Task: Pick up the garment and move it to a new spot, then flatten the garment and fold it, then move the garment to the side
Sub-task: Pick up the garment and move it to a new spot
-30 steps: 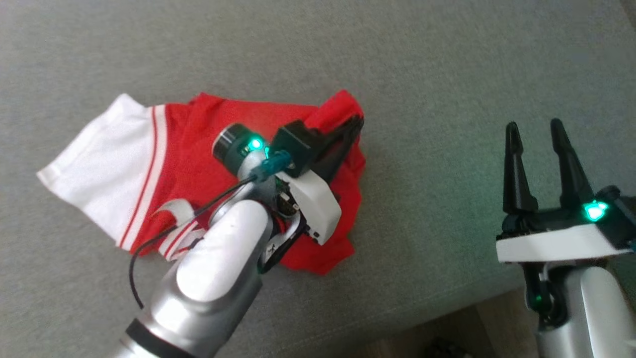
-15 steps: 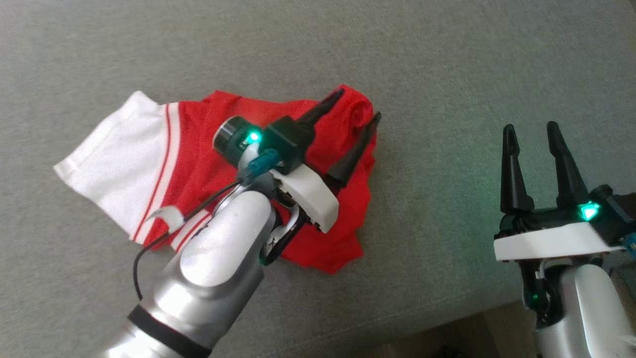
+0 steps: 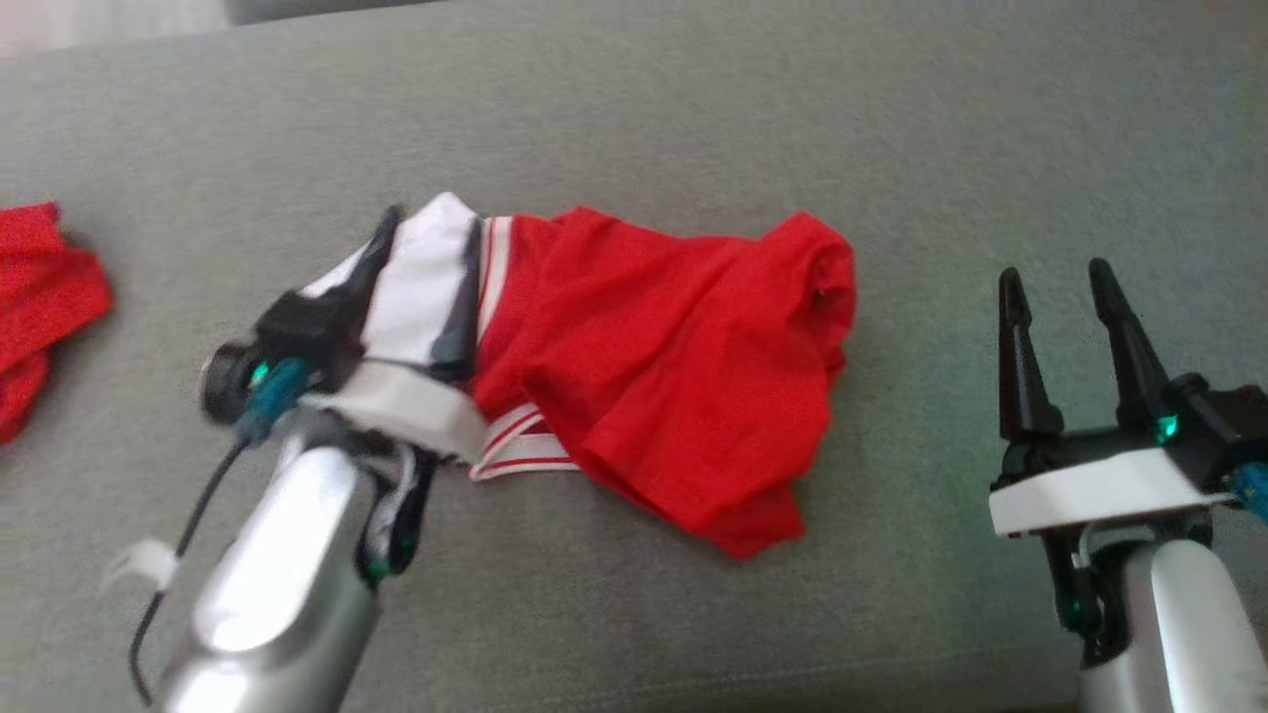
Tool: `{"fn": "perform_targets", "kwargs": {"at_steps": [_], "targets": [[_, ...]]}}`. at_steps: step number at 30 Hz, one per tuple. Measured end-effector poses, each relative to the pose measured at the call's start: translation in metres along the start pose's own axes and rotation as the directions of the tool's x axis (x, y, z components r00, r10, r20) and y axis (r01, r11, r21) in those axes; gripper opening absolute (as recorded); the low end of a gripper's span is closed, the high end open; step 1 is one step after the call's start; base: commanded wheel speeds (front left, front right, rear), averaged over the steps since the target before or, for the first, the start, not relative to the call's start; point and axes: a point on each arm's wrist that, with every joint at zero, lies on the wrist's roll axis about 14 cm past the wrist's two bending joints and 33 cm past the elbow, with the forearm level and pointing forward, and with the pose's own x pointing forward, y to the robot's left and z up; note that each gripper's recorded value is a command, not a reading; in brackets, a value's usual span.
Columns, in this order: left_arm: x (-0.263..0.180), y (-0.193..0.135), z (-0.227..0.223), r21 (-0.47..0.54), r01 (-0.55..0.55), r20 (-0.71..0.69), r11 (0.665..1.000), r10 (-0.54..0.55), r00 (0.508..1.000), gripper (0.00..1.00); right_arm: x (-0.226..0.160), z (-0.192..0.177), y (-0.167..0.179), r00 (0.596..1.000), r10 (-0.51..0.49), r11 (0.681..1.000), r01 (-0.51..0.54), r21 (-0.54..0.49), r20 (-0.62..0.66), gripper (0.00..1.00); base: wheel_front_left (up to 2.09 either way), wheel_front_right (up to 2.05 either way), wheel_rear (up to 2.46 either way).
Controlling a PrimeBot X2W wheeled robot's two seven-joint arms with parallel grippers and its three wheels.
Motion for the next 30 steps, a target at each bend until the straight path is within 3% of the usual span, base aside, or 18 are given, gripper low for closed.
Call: {"fn": "perform_targets", "kwargs": {"at_steps": [6,10,30], "targets": [[-0.044,0.061,0.005,0.04,-0.189,-0.002,0.981,0.189,0.982,1.0,-0.002,0.001,0.019,0.999,0.053,0.999,-0.053,-0.01,-0.01,1.0,0.0,0.0,0.0],[-0.072,0.078,0.005,0.036,-0.252,-0.007,0.967,0.252,0.968,1.0,-0.003,0.008,0.026,0.997,0.074,0.997,-0.074,-0.015,0.005,1.0,0.0,0.0,0.0],[-0.126,0.051,0.009,0.034,-0.217,-0.001,0.976,0.217,0.976,1.0,-0.047,0.006,0.02,0.998,0.049,0.999,-0.05,-0.017,-0.031,1.0,0.0,0.0,0.0]]}}
